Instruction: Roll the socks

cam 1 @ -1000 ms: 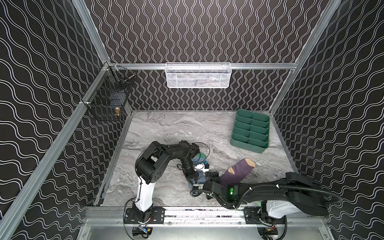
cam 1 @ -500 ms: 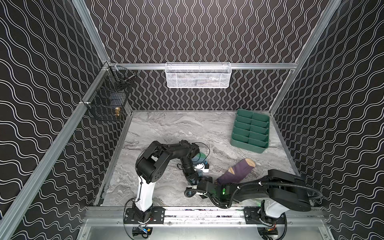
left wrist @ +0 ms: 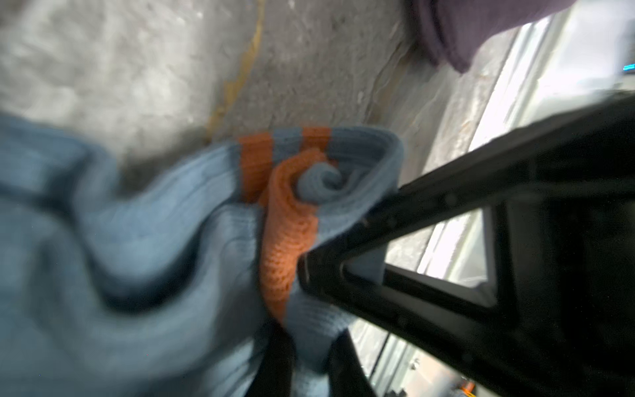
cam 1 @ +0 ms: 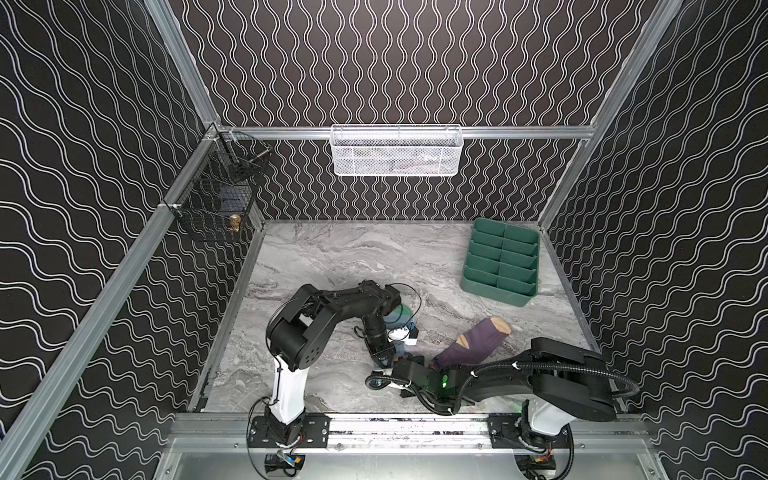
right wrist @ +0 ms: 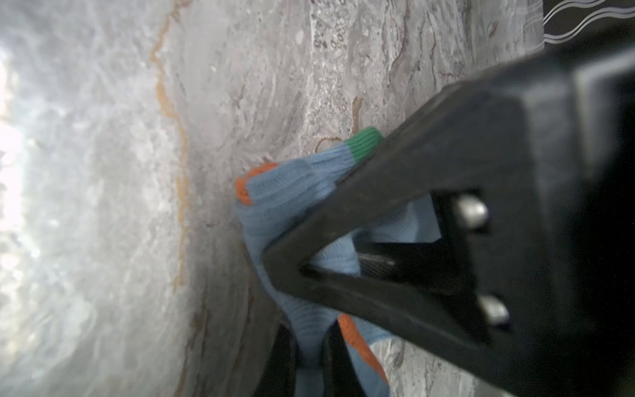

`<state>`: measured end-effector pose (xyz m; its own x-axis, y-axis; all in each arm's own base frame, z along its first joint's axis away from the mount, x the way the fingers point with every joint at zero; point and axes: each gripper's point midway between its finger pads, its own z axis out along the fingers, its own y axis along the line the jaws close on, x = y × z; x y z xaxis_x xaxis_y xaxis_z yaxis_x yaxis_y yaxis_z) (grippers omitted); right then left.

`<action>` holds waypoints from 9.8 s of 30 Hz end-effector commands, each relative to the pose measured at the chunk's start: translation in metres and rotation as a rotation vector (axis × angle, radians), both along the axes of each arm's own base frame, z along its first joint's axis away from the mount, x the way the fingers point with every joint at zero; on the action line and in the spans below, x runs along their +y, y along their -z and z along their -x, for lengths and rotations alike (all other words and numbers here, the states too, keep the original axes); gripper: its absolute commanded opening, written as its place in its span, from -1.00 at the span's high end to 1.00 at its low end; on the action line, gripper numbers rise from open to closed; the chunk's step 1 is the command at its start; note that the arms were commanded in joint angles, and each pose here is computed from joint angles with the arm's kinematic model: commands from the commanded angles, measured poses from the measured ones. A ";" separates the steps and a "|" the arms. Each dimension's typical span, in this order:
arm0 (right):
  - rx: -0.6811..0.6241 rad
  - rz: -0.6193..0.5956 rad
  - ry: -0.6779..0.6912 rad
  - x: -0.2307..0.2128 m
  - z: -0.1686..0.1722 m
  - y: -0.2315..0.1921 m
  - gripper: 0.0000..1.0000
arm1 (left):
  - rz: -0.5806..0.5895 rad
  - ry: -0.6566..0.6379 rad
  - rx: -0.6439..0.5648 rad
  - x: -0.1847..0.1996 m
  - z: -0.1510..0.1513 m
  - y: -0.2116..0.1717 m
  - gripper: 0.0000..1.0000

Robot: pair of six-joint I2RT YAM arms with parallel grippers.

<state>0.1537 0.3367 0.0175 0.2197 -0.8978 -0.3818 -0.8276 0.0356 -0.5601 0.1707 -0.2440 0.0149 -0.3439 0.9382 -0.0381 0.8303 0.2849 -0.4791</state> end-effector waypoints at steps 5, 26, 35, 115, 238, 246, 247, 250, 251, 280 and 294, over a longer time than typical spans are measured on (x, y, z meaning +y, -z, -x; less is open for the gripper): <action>0.169 0.190 0.042 -0.045 0.022 0.029 1.00 | -0.041 -0.038 -0.417 0.007 -0.068 -0.009 0.35; 0.718 0.072 0.130 -0.024 0.005 -0.006 1.00 | 0.090 -0.474 -1.451 0.124 -0.101 -0.256 0.04; 0.998 0.076 0.214 -0.024 -0.021 0.013 1.00 | 0.487 -0.014 -1.003 0.047 -0.016 -0.226 0.02; 0.161 -0.756 0.506 -0.102 -0.126 -0.242 -0.49 | -0.067 0.201 -0.230 -0.003 0.022 0.023 1.00; 1.111 0.221 0.267 -0.063 -0.043 0.076 1.00 | 0.057 0.555 -1.102 -0.009 0.000 -0.035 -0.37; 1.106 0.202 0.265 -0.059 -0.046 0.070 1.00 | 0.051 0.554 -1.018 -0.014 0.008 -0.007 0.19; 1.102 0.198 0.264 -0.058 -0.047 0.069 1.00 | 0.049 0.556 -1.013 -0.013 0.008 -0.005 0.31; 1.064 0.179 0.271 -0.057 -0.053 0.065 0.96 | 0.037 0.579 -0.959 -0.012 0.014 0.000 0.75; 1.050 0.166 0.272 -0.056 -0.056 0.062 0.88 | 0.028 0.584 -0.941 -0.012 0.015 0.001 0.86; -0.351 -0.782 0.811 -0.187 -0.142 -0.269 -1.00 | 0.123 0.273 -0.286 -0.015 0.010 -0.006 1.00; -0.274 0.060 0.061 -0.087 0.000 -0.080 -0.69 | -0.066 0.206 -0.259 -0.009 -0.042 0.044 1.00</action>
